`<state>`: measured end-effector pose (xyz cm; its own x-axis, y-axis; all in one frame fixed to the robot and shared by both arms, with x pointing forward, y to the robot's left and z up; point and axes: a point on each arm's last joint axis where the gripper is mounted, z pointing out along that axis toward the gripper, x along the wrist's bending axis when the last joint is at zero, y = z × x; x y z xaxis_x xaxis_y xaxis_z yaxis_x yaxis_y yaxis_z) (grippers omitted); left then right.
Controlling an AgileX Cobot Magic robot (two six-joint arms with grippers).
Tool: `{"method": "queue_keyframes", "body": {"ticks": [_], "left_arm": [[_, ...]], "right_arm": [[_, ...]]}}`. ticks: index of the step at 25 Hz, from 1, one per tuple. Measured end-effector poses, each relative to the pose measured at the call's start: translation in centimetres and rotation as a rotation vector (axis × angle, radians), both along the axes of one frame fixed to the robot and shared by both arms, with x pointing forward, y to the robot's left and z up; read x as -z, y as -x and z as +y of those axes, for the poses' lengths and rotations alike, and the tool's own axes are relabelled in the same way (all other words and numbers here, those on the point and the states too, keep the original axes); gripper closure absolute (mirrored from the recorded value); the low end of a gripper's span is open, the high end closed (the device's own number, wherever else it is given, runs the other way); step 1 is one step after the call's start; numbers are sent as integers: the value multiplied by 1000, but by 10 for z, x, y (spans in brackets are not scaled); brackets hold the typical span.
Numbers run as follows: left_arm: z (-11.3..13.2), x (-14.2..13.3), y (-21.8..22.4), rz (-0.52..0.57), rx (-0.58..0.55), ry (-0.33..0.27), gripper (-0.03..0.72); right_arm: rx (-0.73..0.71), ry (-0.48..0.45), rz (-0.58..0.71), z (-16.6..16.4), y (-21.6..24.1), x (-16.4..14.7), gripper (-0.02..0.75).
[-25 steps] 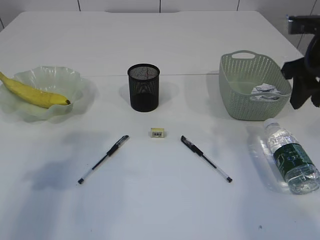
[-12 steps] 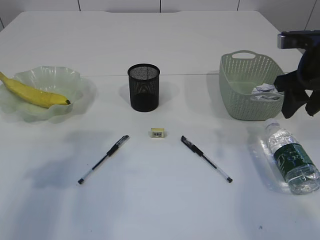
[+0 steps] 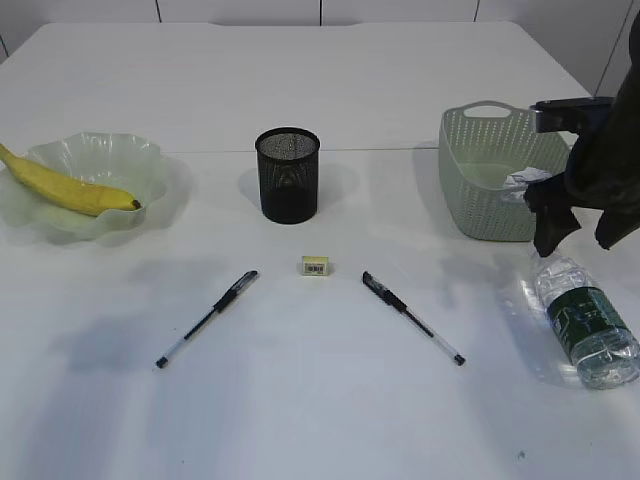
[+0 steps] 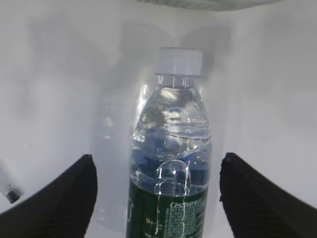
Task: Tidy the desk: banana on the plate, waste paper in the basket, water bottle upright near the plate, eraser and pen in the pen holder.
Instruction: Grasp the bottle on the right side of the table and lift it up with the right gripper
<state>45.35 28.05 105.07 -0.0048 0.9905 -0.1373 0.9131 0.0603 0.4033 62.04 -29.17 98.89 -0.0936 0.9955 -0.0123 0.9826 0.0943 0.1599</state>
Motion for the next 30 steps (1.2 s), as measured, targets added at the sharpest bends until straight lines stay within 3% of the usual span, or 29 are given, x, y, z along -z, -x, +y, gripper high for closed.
{"method": "queue_keyframes", "body": {"ticks": [16,30], "left_arm": [[0,-1,-2,-29,-4,1,286],[-1,-2,-4,-42,-8,14,291]], "right_arm": [[-10,20,72,-1,-14,49,149],[-12,22,91,-1,-19,72,149]]}}
